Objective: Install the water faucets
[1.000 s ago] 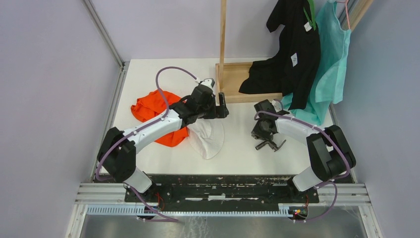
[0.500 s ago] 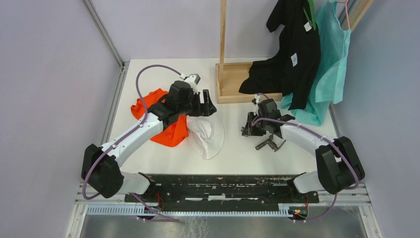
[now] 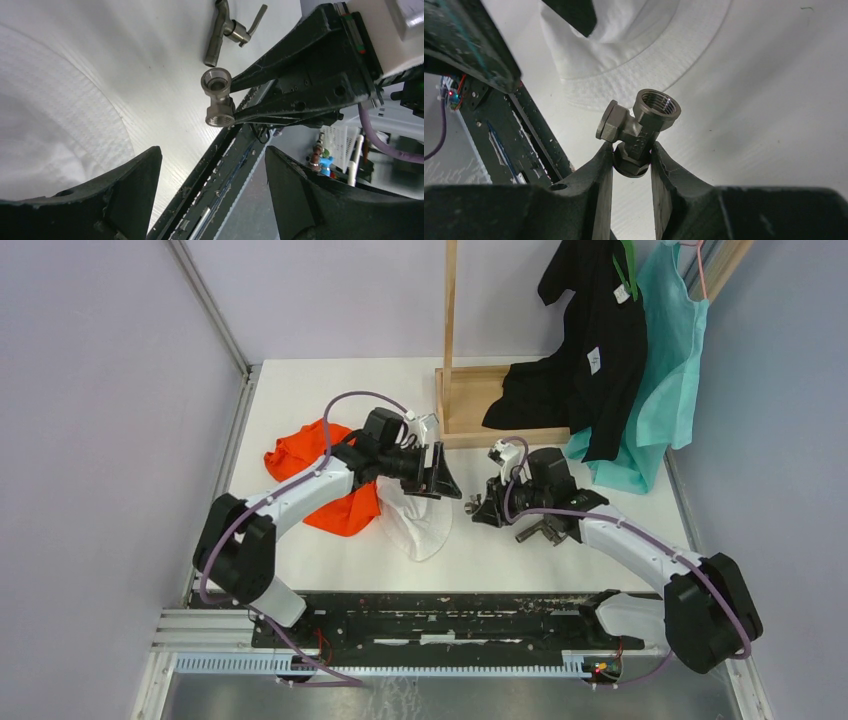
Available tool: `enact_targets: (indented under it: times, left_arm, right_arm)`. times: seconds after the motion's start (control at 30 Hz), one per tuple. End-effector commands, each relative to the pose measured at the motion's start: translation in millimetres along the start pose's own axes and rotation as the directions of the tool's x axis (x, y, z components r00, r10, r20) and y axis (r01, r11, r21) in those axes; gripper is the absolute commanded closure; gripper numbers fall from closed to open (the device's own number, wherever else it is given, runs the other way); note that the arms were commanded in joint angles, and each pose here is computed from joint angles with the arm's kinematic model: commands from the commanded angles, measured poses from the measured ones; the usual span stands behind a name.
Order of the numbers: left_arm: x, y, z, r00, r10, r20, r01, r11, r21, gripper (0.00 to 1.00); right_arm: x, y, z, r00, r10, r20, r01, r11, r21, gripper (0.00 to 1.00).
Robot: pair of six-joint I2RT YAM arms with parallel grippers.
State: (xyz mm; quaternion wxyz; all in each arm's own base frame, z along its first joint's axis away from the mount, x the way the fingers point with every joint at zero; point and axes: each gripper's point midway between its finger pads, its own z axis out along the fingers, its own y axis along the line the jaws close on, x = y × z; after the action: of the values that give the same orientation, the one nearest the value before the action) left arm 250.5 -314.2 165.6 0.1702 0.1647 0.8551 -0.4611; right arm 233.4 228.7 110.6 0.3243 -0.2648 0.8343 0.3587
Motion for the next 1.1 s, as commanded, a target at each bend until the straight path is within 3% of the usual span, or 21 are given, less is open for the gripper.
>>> enact_targets:
  times: [0.0,0.17,0.47,0.77,0.93,1.07]
  left_arm:
    - [-9,-33,4,1.0,0.016,-0.024,-0.012,0.99,0.14,0.19]
    - [1,-19,17,0.998,0.002,-0.065,0.006,0.992,0.123,0.16]
    - [5,-15,32,0.993,-0.088,-0.082,0.101,0.98,0.172,0.22]
    - [25,-15,51,0.982,-0.096,-0.164,0.125,0.976,0.179,0.3]
    - [30,-20,56,0.978,-0.082,-0.19,0.118,0.974,0.191,0.48]
    - [30,-24,55,0.979,-0.074,-0.192,0.113,0.973,0.202,0.74]
  right_arm:
    - [-21,22,-2,0.986,-0.151,0.068,0.156,0.985,-0.075,0.93]
    - [-26,27,-3,0.979,-0.185,0.084,0.192,0.978,-0.082,0.93]
    - [-24,33,-3,0.974,-0.212,0.075,0.219,0.972,-0.088,0.93]
    - [-26,36,-6,0.968,-0.235,0.086,0.242,0.967,-0.085,0.93]
    - [-23,36,-7,0.968,-0.237,0.08,0.244,0.967,-0.079,0.93]
    - [-23,35,-7,0.969,-0.234,0.079,0.239,0.968,-0.07,0.94]
